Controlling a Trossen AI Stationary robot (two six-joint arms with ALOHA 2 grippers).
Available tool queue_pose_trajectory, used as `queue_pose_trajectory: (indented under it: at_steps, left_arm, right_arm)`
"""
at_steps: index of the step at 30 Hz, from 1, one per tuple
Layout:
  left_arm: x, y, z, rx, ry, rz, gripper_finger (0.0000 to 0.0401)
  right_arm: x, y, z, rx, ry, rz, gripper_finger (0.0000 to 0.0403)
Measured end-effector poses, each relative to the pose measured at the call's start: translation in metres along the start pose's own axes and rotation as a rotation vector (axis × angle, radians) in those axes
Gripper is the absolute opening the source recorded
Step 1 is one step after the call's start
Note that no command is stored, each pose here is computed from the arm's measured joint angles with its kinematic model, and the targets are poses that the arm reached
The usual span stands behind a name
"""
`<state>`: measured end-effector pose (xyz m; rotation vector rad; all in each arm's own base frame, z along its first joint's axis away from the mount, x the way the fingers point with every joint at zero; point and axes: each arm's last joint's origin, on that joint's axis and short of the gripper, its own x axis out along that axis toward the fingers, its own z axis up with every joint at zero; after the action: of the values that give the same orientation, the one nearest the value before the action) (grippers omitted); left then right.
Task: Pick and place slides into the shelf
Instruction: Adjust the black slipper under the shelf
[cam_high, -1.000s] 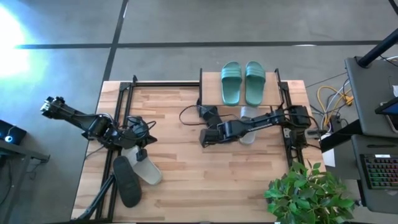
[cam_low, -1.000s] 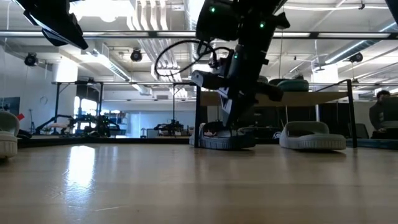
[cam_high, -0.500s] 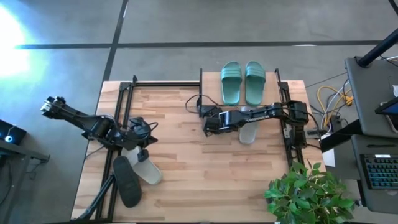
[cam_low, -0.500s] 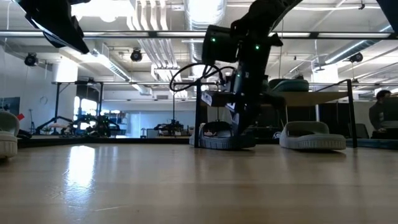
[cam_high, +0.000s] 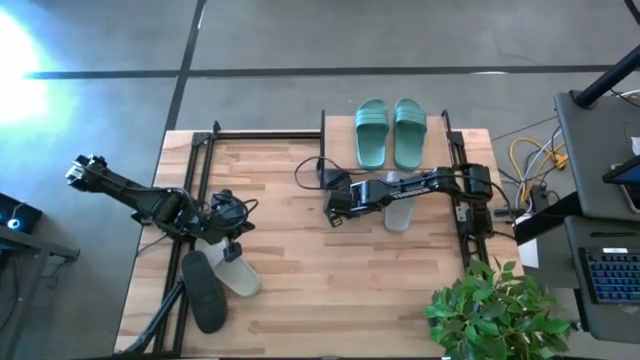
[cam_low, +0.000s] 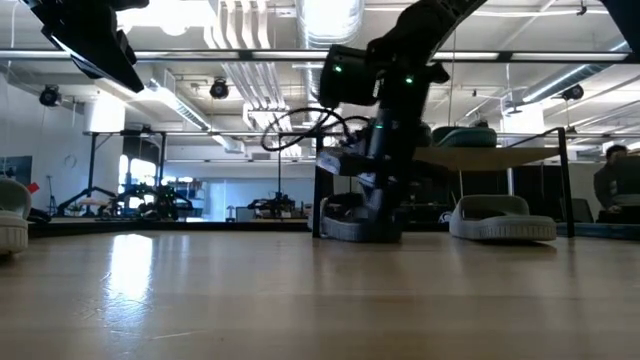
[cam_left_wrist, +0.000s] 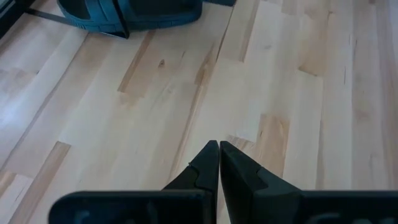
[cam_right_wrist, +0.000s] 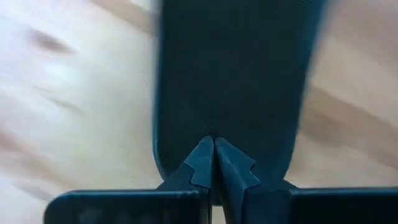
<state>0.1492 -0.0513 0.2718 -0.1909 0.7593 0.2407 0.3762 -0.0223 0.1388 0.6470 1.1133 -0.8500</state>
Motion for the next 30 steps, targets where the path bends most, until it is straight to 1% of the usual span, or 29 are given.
queue_pose_trajectory:
  at_steps: [2, 4, 6, 7, 10, 13, 19, 22, 24, 26, 30]
  left_arm:
    - [-0.001, 0.001, 0.0, -0.013, -0.006, -0.004, 0.0]
    - [-0.003, 0.001, 0.0, -0.028, -0.011, -0.007, 0.0]
    - [-0.004, 0.002, 0.0, -0.031, -0.015, -0.01, 0.0]
    - [-0.004, 0.002, 0.0, -0.033, -0.017, -0.011, 0.0]
    - [-0.005, 0.003, 0.0, -0.035, -0.02, -0.014, 0.0]
    - [-0.006, 0.003, 0.001, -0.043, -0.022, -0.015, 0.0]
    - [-0.005, 0.002, 0.001, -0.038, -0.019, -0.013, 0.0]
    - [-0.005, 0.002, 0.001, -0.034, -0.019, -0.013, 0.0]
    - [-0.005, 0.002, 0.001, -0.034, -0.019, -0.013, 0.0]
    - [-0.005, 0.002, 0.001, -0.034, -0.019, -0.013, 0.0]
    - [-0.005, 0.002, 0.0, -0.034, -0.019, -0.016, 0.0]
  right_arm:
    - [-0.004, 0.011, 0.007, 0.008, -0.035, 0.074, 0.0008]
    - [-0.008, 0.016, 0.01, -0.015, -0.045, 0.104, 0.0008]
    - [-0.014, 0.025, 0.018, -0.048, -0.083, 0.172, 0.0008]
    - [-0.016, 0.027, 0.02, -0.066, -0.098, 0.171, 0.0008]
    - [-0.019, 0.025, 0.022, -0.083, -0.124, 0.137, 0.0008]
    - [-0.016, 0.018, 0.018, -0.073, -0.084, 0.068, 0.0008]
    - [-0.014, 0.011, 0.011, -0.058, -0.047, -0.003, 0.0008]
    - [-0.014, 0.008, 0.01, -0.065, -0.073, -0.049, 0.0008]
    - [-0.013, 0.005, 0.009, -0.064, -0.096, -0.1, 0.0008]
    - [-0.013, 0.001, 0.011, -0.026, -0.11, -0.142, 0.0008]
    - [-0.011, -0.002, 0.015, -0.019, -0.114, -0.149, 0.0008]
